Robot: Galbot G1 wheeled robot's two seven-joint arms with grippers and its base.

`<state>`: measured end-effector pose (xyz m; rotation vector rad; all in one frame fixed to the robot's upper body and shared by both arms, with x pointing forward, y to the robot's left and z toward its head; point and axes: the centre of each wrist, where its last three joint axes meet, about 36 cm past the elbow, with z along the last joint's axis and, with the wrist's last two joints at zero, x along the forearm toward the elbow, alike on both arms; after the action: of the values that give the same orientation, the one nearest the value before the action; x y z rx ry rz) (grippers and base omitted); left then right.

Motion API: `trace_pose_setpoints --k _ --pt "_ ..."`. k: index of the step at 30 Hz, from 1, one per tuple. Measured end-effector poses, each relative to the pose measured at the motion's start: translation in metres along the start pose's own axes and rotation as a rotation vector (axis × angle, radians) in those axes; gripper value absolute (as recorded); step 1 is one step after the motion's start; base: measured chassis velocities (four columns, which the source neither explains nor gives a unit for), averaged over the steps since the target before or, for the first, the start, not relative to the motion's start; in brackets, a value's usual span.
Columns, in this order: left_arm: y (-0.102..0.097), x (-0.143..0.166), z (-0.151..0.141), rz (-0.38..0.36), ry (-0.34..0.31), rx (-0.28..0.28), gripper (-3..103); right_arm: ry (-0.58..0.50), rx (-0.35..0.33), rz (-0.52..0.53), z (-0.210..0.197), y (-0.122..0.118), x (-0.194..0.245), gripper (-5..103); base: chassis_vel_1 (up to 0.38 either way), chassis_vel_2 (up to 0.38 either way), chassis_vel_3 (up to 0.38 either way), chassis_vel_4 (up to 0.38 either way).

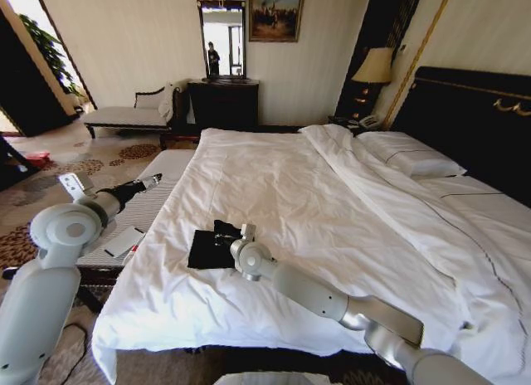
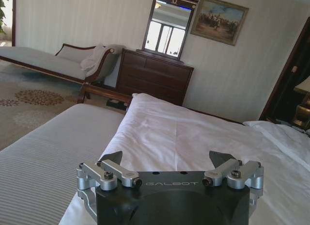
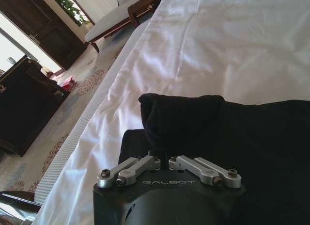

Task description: Fold the clothes on the bed.

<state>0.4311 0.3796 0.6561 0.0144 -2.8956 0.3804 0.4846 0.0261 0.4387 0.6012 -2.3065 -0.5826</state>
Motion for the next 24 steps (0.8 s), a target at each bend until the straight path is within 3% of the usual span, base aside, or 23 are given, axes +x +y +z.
trace_pose_setpoints --k 11,24 --pt "0.003 0.008 0.003 -0.007 0.004 -0.009 100 -0.007 0.034 0.005 0.014 -0.001 -0.023 2 0.000 0.000 0.000 0.000" --pt "0.005 0.014 0.004 -0.014 0.002 -0.016 100 0.005 0.032 -0.010 0.015 0.019 -0.010 2 0.000 0.000 0.000 0.000"
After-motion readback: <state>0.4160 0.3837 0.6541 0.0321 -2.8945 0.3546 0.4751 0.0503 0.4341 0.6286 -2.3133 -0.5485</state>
